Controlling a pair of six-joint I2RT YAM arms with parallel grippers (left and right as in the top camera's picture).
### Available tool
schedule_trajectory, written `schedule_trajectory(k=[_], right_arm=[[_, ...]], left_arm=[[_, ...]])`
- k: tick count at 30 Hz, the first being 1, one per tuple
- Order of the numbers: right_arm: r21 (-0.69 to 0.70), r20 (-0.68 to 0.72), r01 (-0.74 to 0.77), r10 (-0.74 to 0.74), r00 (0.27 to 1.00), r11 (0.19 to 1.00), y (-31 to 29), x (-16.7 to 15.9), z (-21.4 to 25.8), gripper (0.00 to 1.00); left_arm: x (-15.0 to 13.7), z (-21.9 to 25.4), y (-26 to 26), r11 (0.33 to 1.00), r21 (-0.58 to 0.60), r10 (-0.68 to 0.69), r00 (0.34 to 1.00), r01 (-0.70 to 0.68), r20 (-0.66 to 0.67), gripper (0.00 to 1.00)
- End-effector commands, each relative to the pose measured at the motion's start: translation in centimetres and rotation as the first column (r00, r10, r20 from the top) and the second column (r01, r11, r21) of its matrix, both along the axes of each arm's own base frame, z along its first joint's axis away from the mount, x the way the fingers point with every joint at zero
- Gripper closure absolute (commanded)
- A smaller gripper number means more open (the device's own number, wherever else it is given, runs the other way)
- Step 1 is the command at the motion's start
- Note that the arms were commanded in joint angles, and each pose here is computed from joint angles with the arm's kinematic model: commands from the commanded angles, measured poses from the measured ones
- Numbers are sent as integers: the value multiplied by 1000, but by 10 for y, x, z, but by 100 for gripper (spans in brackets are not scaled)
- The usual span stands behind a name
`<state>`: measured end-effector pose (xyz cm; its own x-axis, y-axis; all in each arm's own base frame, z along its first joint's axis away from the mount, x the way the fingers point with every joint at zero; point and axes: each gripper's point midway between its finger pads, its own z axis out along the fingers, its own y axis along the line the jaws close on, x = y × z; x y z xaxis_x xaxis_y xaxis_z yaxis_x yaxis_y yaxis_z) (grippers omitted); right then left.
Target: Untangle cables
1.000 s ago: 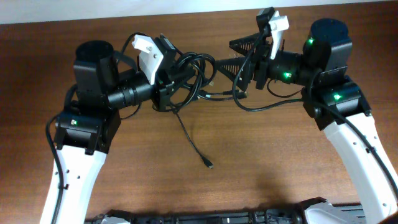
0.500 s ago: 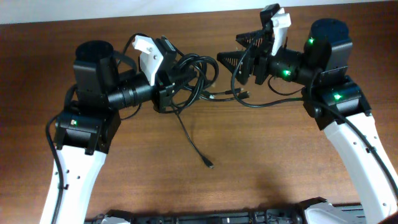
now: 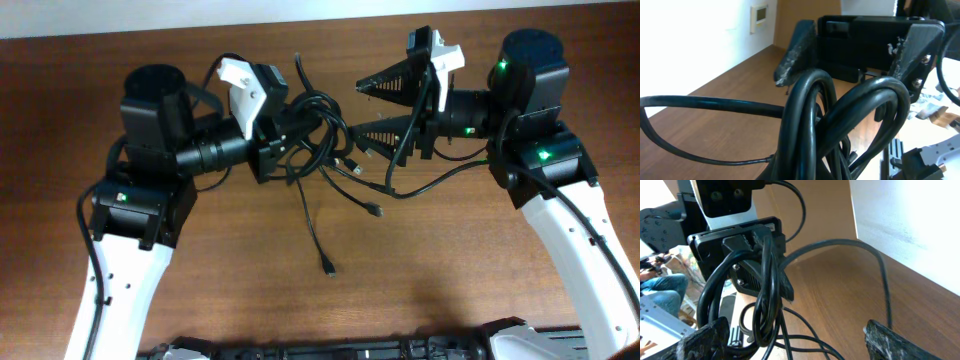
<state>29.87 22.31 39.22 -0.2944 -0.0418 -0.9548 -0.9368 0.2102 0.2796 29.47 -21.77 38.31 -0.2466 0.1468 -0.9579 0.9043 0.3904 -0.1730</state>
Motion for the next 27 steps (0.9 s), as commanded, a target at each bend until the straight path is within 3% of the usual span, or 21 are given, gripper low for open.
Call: schedule_trajectory(k=[1,9,27], right_arm=[[14,40,-73,72,997,997,7,-15,9,16],[-6,31,24,-24,999,1000,4,1,6,28],[-15,10,84,-84,996,996,1,11,3,29]], left_arm=[[-9,4,-10,999,-8,-40,999,40,10,100],[-15,3,-14,998,-12,-66,998,66,0,100],[-40,7,-37,982,-28,-185,983,185,8,100]])
